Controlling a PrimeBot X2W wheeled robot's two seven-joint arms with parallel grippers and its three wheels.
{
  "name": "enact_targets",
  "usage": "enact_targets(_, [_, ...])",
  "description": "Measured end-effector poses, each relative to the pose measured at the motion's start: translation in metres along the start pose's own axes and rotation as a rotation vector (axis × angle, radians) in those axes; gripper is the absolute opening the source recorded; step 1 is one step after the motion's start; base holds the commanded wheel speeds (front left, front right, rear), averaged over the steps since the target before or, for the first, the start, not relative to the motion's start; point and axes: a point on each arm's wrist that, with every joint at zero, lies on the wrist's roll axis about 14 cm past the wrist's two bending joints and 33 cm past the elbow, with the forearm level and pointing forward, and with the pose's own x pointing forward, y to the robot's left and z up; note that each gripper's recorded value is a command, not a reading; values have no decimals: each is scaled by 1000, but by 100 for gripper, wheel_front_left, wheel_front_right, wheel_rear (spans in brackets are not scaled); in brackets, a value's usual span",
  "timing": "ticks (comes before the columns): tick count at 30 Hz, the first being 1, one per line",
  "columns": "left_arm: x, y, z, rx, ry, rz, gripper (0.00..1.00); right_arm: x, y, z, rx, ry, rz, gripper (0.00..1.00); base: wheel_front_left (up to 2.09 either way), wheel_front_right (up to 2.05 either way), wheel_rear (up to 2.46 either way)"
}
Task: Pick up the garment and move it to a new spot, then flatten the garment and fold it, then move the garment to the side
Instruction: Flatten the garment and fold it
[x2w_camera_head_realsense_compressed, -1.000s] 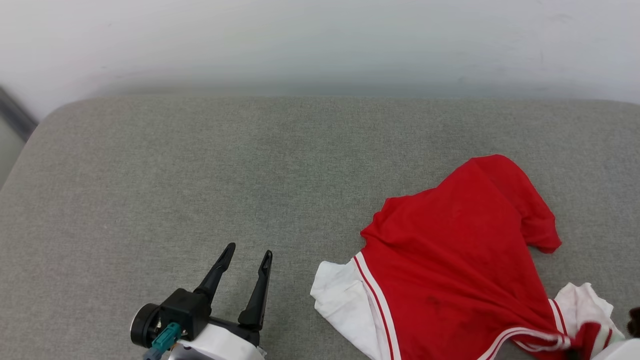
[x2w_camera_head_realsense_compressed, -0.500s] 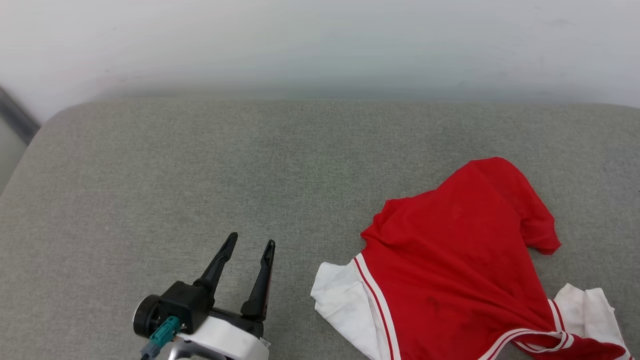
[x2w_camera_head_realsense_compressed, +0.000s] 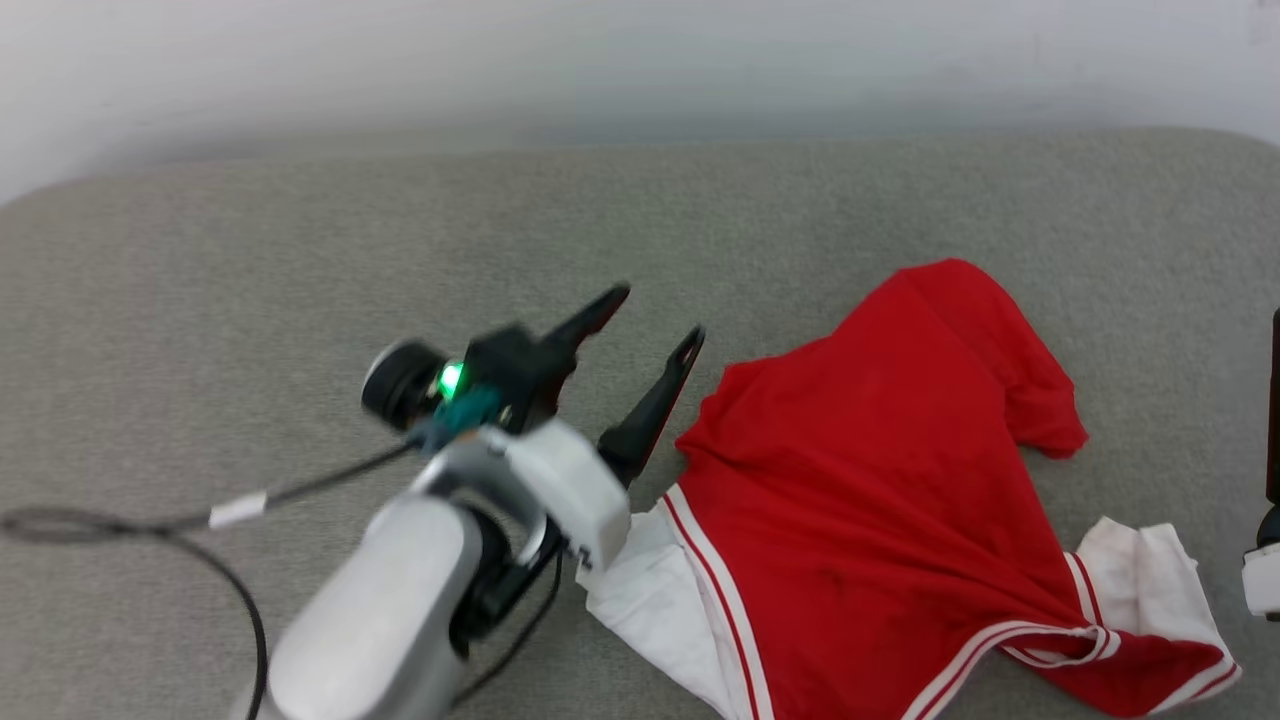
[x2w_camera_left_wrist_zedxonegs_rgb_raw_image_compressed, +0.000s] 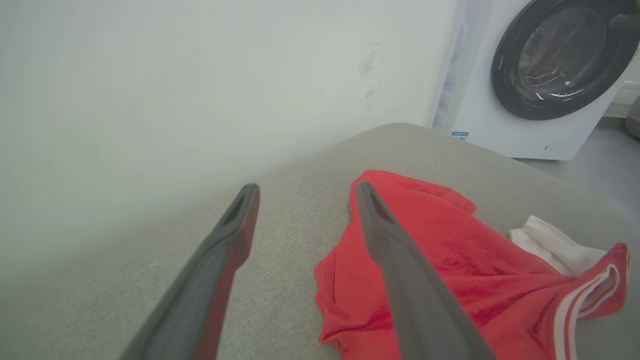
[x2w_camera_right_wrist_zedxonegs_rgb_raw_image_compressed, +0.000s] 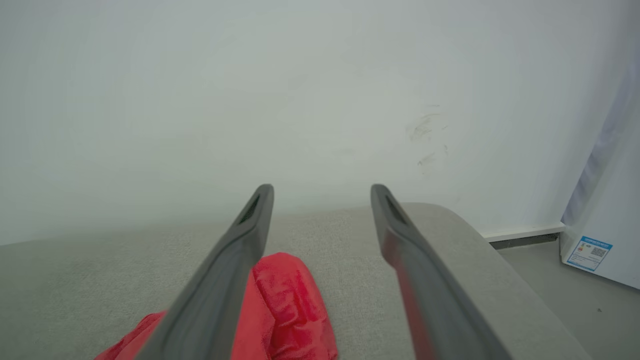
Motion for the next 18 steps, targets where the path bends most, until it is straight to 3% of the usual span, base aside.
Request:
enact_targets(5, [49, -23, 1, 19, 191, -196, 100, 1, -15, -13, -20, 22, -51, 100, 0, 0, 0])
enact_targets(9, [61, -43, -31, 48, 476, -352, 100, -3, -19, -29, -32, 72, -66, 100, 0, 0, 0])
enact_targets(18, [78, -32, -93, 69, 849, -452, 100, -13, -41, -55, -47, 145, -137, 100, 0, 0, 0])
